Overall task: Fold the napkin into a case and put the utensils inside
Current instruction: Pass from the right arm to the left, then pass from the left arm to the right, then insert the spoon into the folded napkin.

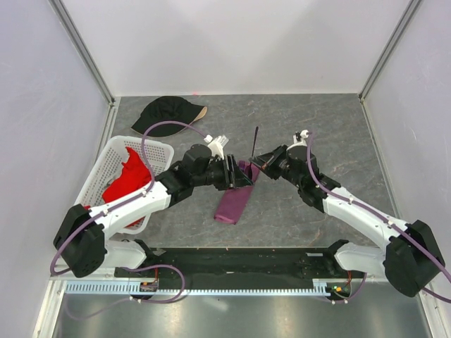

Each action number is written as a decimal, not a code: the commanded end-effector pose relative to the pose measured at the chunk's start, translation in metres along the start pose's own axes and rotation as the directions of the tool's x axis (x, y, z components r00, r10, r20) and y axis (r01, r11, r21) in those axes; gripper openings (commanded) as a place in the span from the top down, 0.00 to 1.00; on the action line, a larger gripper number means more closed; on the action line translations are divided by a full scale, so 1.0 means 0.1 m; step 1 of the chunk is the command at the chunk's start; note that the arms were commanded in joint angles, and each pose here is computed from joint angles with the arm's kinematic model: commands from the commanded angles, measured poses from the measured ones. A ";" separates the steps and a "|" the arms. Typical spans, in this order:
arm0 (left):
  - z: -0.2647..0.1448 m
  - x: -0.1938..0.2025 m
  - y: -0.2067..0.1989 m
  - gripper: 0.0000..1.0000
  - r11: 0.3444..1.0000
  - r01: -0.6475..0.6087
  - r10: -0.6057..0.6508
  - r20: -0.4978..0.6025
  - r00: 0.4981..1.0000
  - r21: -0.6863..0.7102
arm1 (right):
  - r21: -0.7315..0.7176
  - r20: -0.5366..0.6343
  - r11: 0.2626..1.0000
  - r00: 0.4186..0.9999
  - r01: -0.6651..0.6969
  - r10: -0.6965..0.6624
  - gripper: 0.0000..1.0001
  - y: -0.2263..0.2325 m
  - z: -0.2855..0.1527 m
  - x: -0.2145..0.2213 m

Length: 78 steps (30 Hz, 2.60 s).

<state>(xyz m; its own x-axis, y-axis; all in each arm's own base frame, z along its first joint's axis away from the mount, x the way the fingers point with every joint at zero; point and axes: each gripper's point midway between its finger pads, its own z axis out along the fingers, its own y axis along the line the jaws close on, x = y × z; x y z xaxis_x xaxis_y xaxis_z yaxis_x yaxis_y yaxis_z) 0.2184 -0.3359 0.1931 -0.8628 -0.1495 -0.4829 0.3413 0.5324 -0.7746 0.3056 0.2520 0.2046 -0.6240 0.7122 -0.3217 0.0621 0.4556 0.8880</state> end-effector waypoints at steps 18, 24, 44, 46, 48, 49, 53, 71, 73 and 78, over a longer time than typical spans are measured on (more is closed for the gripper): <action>-0.86 0.01 0.13 0.98 0.956 -0.258 0.205 -0.317 0.926 -0.136 | -0.177 -0.057 0.146 0.137 0.973 -0.989 0.25 0.32 -0.70 0.01; -0.99 0.19 0.18 0.98 0.957 -0.257 0.188 -0.395 0.899 -0.132 | -0.221 0.097 -0.234 -0.217 0.947 -0.971 0.20 0.64 -0.83 0.42; -1.05 0.31 0.18 0.98 0.960 -0.261 0.194 -0.443 0.875 -0.096 | -0.313 0.033 -0.646 -0.672 0.696 -0.740 0.54 0.47 -0.46 0.88; -1.05 0.31 0.18 0.98 0.960 -0.262 0.195 -0.443 0.875 -0.094 | -0.322 0.030 -0.647 -0.675 0.691 -0.737 0.56 0.45 -0.43 0.92; -1.05 0.32 0.18 0.98 0.961 -0.262 0.195 -0.449 0.872 -0.091 | -0.332 0.023 -0.649 -0.681 0.685 -0.731 0.60 0.42 -0.40 0.95; -1.05 0.32 0.18 0.98 0.961 -0.263 0.198 -0.449 0.872 -0.087 | -0.337 0.024 -0.647 -0.680 0.684 -0.733 0.61 0.41 -0.40 0.96; -1.04 0.31 0.17 0.98 0.962 -0.260 0.198 -0.451 0.870 -0.080 | -0.345 -0.014 -0.607 -0.651 0.716 -0.759 1.00 0.37 -0.32 1.02; -1.03 -0.21 0.70 0.86 0.988 0.075 -0.053 0.160 0.986 -0.132 | 0.403 -0.126 0.549 0.638 0.732 -0.760 1.00 -0.25 0.45 -0.25; -0.85 -0.08 0.80 0.90 0.987 0.062 -0.047 0.102 0.994 -0.151 | 0.462 -0.085 0.625 0.733 0.629 -0.675 1.00 -0.35 0.58 -0.40; -0.53 0.21 0.78 0.94 0.993 0.009 -0.012 -0.019 1.000 -0.117 | 0.511 -0.085 0.657 0.794 0.554 -0.602 1.00 -0.45 0.85 -0.59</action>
<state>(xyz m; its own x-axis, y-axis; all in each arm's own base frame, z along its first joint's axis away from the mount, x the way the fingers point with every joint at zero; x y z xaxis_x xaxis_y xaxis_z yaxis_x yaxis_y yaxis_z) 0.2024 -0.2189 0.1225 -0.8969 -0.1697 -0.4083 0.1691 0.7215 -0.6715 0.3777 0.2294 0.1386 -0.6309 0.0432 -0.7747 -0.0440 0.9949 0.0913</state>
